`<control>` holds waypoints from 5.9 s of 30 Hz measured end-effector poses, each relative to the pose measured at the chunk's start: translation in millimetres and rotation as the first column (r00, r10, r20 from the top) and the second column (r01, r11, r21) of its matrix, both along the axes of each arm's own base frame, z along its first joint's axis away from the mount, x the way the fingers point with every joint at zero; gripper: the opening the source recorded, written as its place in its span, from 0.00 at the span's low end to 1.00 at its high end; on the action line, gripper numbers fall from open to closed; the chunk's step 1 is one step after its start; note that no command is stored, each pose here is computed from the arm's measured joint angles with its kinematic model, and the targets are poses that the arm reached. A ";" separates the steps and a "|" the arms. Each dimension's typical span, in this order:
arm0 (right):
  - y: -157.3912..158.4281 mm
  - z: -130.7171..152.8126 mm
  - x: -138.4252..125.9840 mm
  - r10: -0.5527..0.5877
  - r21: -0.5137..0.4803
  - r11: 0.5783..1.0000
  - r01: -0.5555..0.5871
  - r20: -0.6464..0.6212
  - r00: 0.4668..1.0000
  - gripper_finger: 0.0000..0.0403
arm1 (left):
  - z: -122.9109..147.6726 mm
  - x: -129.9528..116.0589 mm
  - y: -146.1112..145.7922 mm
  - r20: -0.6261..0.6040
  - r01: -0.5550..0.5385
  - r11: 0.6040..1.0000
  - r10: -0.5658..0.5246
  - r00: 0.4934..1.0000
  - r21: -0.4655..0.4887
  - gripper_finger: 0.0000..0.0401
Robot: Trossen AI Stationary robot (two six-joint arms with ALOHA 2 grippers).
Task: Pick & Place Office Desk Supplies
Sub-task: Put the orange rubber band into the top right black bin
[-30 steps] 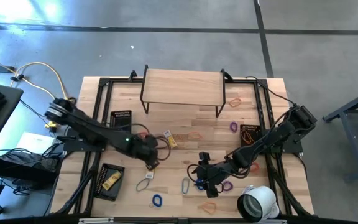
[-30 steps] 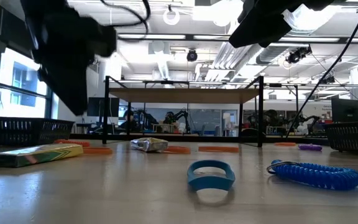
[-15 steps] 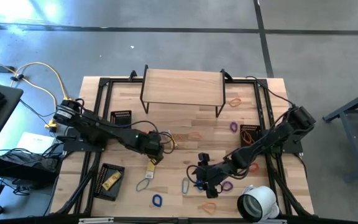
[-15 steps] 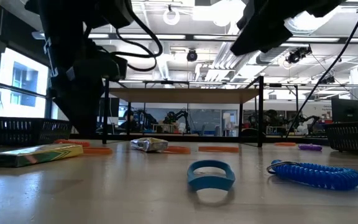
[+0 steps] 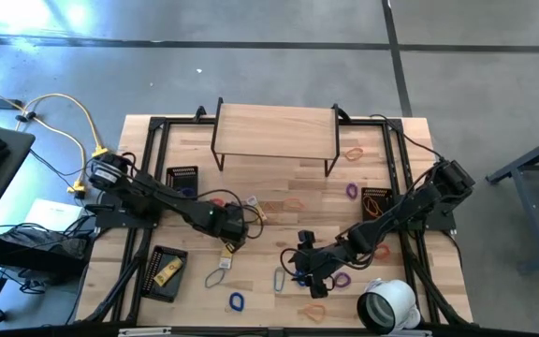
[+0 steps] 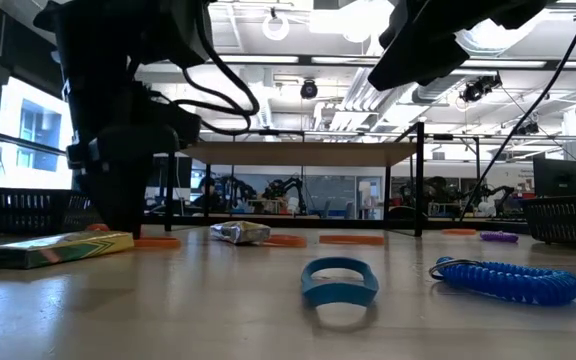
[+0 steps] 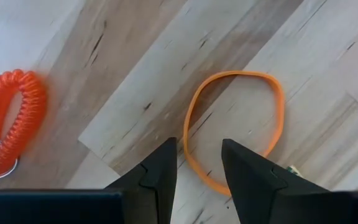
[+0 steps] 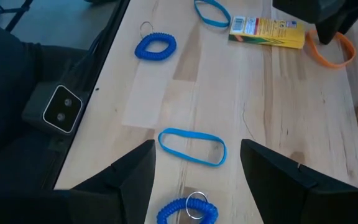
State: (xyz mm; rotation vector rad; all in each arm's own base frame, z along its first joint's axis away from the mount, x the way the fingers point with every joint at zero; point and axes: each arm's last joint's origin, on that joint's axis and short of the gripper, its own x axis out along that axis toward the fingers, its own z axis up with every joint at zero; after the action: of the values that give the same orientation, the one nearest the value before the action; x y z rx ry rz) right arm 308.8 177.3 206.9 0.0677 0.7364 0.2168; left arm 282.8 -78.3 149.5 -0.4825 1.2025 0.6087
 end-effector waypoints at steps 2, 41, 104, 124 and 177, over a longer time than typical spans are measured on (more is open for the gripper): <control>0.1 0.1 0.1 0.000 0.001 1.000 0.000 0.001 1.000 0.56 | -0.4 0.1 0.0 -0.002 0.000 1.000 0.000 1.000 0.000 0.31; -3.6 4.1 5.4 -0.009 -0.096 0.995 0.018 0.092 0.996 0.56 | 96.8 9.6 -101.8 0.438 0.295 0.785 -0.567 0.698 0.545 0.00; -44.6 -6.9 47.4 -0.270 0.050 0.963 0.265 0.211 0.940 0.29 | 99.4 12.4 -98.4 0.392 0.253 0.724 -0.593 0.704 0.642 0.00; -34.3 -8.0 42.2 -0.205 -0.044 0.974 0.221 0.225 0.952 0.01 | 99.3 13.3 -96.4 0.389 0.251 0.725 -0.589 0.708 0.641 0.08; -135.2 38.9 -132.5 -0.849 -0.471 0.260 0.843 -0.528 -0.034 0.00 | 95.3 10.5 -102.9 0.431 0.377 0.777 -0.604 0.670 0.503 0.33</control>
State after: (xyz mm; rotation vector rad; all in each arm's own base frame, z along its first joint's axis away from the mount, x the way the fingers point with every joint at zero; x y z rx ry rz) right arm 176.3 42.1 245.9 0.6537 1.3724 -1.1833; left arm 293.4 -181.2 244.8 0.0267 0.5568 0.1633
